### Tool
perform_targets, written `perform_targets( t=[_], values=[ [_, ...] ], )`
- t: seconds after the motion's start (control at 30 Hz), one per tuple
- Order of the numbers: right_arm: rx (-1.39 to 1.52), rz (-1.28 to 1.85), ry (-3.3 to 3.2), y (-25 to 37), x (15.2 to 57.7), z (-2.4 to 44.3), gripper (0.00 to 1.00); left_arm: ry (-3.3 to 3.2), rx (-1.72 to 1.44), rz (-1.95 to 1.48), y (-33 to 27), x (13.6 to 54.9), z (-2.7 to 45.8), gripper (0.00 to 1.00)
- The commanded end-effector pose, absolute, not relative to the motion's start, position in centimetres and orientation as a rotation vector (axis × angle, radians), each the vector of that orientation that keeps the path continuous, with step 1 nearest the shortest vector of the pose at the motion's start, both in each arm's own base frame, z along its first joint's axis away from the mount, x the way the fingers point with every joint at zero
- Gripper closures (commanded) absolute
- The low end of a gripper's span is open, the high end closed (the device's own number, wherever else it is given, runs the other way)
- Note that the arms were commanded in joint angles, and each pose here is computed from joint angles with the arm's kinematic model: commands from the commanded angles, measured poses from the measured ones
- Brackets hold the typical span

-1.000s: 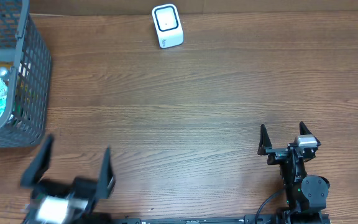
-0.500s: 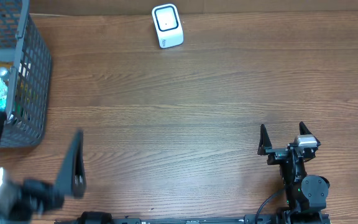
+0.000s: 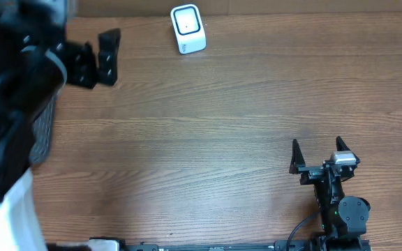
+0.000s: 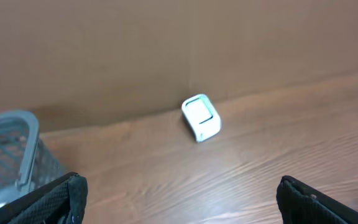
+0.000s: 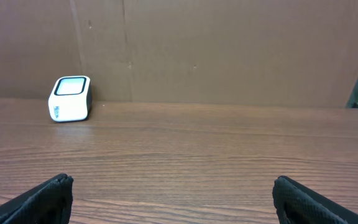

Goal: Scan the item barcode
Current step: 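Move the left gripper up and into the grey basket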

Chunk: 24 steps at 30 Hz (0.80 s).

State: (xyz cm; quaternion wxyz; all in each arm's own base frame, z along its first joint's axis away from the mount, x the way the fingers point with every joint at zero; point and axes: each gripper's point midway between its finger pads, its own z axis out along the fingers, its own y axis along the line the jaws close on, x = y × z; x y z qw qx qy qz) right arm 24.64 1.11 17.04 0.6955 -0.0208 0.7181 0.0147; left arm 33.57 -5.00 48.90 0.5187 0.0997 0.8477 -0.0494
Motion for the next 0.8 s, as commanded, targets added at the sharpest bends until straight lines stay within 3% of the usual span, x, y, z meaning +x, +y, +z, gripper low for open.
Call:
perform_targets(
  t=[0.0,0.3,0.77],
  values=[
    [-0.052,0.036,1.606,1.2,24.7,16.7,0.00,2.045,0.195,0.014,-3.2,34.7,48.7,0.00],
    [-0.052,0.037,1.606,1.2,24.7,16.7,0.00,2.094,-0.163,0.493,5.6,36.8,47.0,0.00],
    [-0.052,0.037,1.606,1.2,24.7,16.7,0.00,2.173,-0.513,0.238,16.6,36.0,43.1,0.00]
  ],
)
